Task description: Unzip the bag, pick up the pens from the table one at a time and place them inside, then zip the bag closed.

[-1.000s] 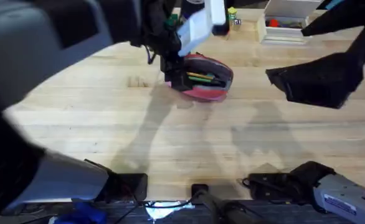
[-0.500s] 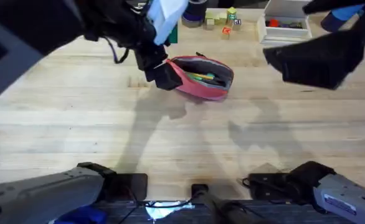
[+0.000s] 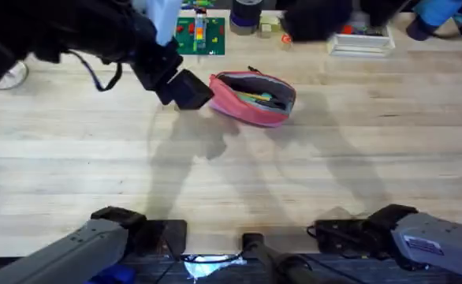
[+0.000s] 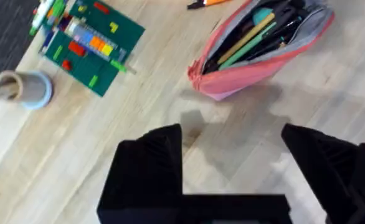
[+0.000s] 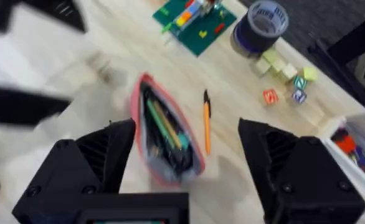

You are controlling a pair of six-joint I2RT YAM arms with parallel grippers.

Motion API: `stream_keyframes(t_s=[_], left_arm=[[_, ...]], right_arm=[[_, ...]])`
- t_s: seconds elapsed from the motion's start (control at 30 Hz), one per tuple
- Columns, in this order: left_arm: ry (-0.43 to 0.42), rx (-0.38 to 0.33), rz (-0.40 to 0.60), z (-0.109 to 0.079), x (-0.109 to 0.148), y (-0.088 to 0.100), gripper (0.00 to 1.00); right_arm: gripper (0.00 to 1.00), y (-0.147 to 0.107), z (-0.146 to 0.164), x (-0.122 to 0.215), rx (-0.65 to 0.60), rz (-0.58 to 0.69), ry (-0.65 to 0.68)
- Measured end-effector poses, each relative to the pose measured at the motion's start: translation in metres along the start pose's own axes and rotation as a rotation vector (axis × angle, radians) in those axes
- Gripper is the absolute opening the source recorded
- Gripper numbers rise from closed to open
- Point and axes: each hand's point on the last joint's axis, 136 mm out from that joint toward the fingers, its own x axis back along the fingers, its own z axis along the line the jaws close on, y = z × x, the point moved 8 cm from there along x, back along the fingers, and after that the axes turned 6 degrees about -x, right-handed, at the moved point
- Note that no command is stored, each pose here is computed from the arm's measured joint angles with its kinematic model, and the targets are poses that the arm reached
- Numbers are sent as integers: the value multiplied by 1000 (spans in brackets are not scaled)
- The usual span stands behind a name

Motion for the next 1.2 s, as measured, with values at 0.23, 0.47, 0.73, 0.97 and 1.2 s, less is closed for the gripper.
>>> stream_keyframes(t_s=[0.23,0.47,0.73,0.97,1.2], left_arm=[[22,67,3,-9,19,-5,993],[-9,98,40,-17,22,-12,994],[-19,106,50,-18,22,-14,993],[-19,106,50,-18,22,-14,993],[-19,106,50,-18,22,-14,993]], right_arm=[[996,15,-13,-54,-42,-15,-8],[996,9,-38,-85,-90,27,-46],[997,19,-59,-105,-98,-44,-85],[996,20,-60,-105,-97,-50,-86],[996,20,-60,-105,-97,-50,-86]])
